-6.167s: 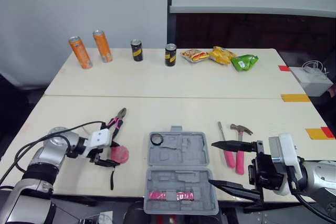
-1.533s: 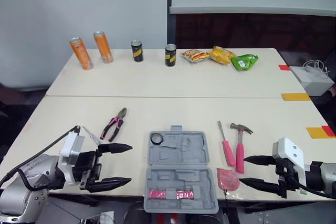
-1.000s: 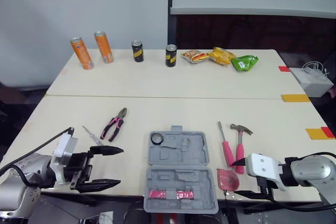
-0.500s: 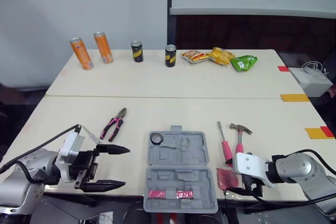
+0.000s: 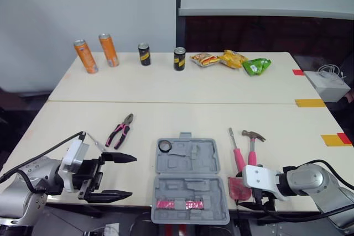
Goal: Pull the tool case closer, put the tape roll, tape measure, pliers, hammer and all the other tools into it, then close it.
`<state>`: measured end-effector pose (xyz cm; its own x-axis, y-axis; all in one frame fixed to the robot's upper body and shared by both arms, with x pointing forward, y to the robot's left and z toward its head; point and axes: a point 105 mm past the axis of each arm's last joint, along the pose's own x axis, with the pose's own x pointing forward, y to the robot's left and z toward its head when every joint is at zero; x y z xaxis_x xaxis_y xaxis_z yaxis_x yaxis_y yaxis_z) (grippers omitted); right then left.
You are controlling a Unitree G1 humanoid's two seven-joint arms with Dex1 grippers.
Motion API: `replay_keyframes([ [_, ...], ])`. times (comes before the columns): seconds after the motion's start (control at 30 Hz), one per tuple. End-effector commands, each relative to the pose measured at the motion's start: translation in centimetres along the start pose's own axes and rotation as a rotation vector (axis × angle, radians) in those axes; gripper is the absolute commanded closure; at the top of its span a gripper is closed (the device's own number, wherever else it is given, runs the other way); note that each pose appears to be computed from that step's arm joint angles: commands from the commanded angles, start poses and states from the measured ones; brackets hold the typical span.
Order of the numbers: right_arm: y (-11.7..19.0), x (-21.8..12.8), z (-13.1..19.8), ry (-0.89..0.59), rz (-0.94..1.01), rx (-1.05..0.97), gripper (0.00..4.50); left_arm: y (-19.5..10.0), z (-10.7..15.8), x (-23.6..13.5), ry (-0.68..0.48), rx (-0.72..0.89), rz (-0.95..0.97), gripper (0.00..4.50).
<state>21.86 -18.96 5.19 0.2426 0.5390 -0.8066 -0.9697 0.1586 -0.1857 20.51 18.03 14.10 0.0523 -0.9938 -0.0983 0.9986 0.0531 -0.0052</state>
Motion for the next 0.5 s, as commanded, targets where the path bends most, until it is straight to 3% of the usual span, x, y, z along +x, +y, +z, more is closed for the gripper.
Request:
replay_keyframes([
  [0.03,-0.2,0.1,0.5,-0.015,-0.018,-0.028,0.58,-0.2,0.0,-0.3,0.008,0.020,-0.028,0.00],
  [0.17,-0.3,0.4,0.2,-0.006,-0.021,-0.034,1.69,-0.2,-0.3,-0.4,0.005,0.021,-0.024,0.00],
  [0.33,-0.5,0.1,0.5,-0.012,-0.025,-0.060,1.69,-0.2,-0.6,-0.7,0.000,0.023,-0.007,0.00],
  [0.5,-2.2,-2.9,4.9,-0.065,-0.031,-0.144,1.69,0.2,-0.3,-1.2,-0.030,0.027,0.068,0.00],
])
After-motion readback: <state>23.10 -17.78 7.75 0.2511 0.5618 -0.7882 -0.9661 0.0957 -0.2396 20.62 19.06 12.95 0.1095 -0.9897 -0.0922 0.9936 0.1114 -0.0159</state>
